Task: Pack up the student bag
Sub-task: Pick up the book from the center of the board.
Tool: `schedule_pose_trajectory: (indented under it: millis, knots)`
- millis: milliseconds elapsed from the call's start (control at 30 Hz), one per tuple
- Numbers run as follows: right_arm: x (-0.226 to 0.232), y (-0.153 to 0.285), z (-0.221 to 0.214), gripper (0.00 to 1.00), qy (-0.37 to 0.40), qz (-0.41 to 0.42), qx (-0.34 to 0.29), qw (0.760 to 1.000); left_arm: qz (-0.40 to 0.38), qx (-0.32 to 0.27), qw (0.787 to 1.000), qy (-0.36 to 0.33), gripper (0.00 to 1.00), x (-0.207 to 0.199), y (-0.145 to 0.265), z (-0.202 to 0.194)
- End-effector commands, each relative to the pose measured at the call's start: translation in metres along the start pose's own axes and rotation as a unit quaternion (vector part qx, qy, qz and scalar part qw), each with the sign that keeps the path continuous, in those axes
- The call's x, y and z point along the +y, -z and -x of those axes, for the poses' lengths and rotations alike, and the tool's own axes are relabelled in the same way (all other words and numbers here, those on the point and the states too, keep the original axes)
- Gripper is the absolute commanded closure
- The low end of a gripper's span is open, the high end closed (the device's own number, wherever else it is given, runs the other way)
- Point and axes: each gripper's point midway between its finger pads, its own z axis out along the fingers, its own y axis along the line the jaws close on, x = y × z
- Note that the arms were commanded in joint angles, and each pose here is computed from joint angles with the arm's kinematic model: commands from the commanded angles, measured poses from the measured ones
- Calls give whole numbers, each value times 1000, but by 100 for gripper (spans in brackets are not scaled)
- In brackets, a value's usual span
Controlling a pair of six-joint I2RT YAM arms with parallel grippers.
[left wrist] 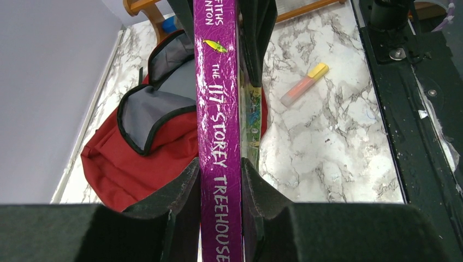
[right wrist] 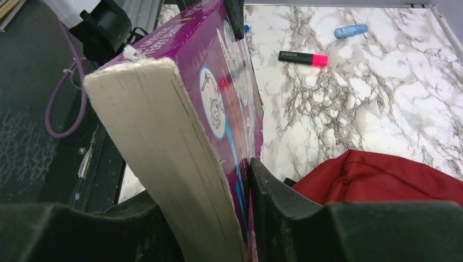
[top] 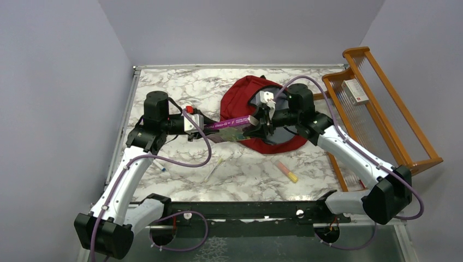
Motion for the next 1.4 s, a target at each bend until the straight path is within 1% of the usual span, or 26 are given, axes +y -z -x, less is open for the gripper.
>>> schedule_pose_trajectory:
  millis: [0, 33, 67, 133, 167, 267, 333, 400, 433, 467, 500, 567, 633, 733, 833, 900, 967, 1033, 1133, 1167, 1200, 1267, 1367]
  knots:
    - [0, 4, 11, 61, 6, -18, -10, 1000, 5, -14, 999, -38, 100, 11, 0, 18]
    - [-2, 4, 12, 64, 0, -27, -13, 1000, 5, -14, 999, -38, 100, 11, -1, 17]
    - [-2, 4, 13, 70, -10, -31, -15, 999, 4, -14, 999, -36, 100, 11, -1, 16]
    - [0, 5, 19, 89, -23, -29, -22, 999, 5, -11, 999, -33, 98, 12, -2, 14]
    - [0, 5, 21, 98, -31, -30, -25, 999, 8, -9, 999, -30, 94, 14, -2, 12]
    - [-2, 8, 23, 99, -55, -54, -34, 996, 22, 3, 1000, -18, 82, 21, -3, 7]
    - [-11, 13, 23, 99, -84, -97, -32, 991, 51, 14, 999, -3, 71, 33, -2, 2]
    - [-14, 19, 26, 99, -105, -124, -33, 986, 83, 24, 996, 20, 63, 44, 0, -2]
    - [-14, 21, 28, 99, -111, -133, -36, 984, 93, 26, 995, 24, 57, 47, 0, -3]
    - [-14, 23, 29, 99, -123, -141, -41, 982, 102, 25, 994, 27, 47, 50, 1, -3]
    - [-14, 25, 31, 99, -134, -151, -46, 978, 112, 21, 993, 28, 42, 53, 1, -2]
    - [-16, 29, 32, 100, -158, -174, -58, 970, 131, 11, 991, 31, 38, 58, 1, -3]
    - [-19, 34, 29, 99, -162, -194, -60, 966, 154, -3, 987, 35, 34, 64, 2, 0]
    - [-35, 41, 21, 100, -188, -251, -60, 948, 192, -20, 980, 43, 29, 76, 5, 2]
    - [-53, 50, 8, 100, -216, -310, -43, 925, 228, -20, 970, 77, 27, 88, 8, -2]
    - [-68, 61, -4, 99, -245, -370, -32, 896, 251, -13, 963, 98, 28, 96, 11, -7]
    - [-79, 70, -15, 99, -259, -413, -27, 872, 282, -6, 952, 121, 31, 105, 15, -14]
    - [-87, 74, -23, 100, -273, -432, -23, 860, 309, -3, 939, 148, 33, 111, 20, -19]
    - [-97, 76, -28, 100, -309, -426, -15, 850, 333, -3, 925, 182, 35, 115, 22, -25]
    - [-102, 79, -28, 100, -325, -428, -15, 843, 338, -2, 921, 193, 35, 115, 22, -27]
    - [-108, 86, -28, 100, -340, -435, -20, 833, 346, -3, 916, 202, 35, 117, 24, -28]
    - [-120, 99, -23, 100, -369, -440, -50, 817, 358, -9, 904, 231, 36, 119, 24, -28]
    - [-140, 125, -10, 100, -391, -455, -96, 794, 370, -13, 895, 248, 38, 124, 24, -28]
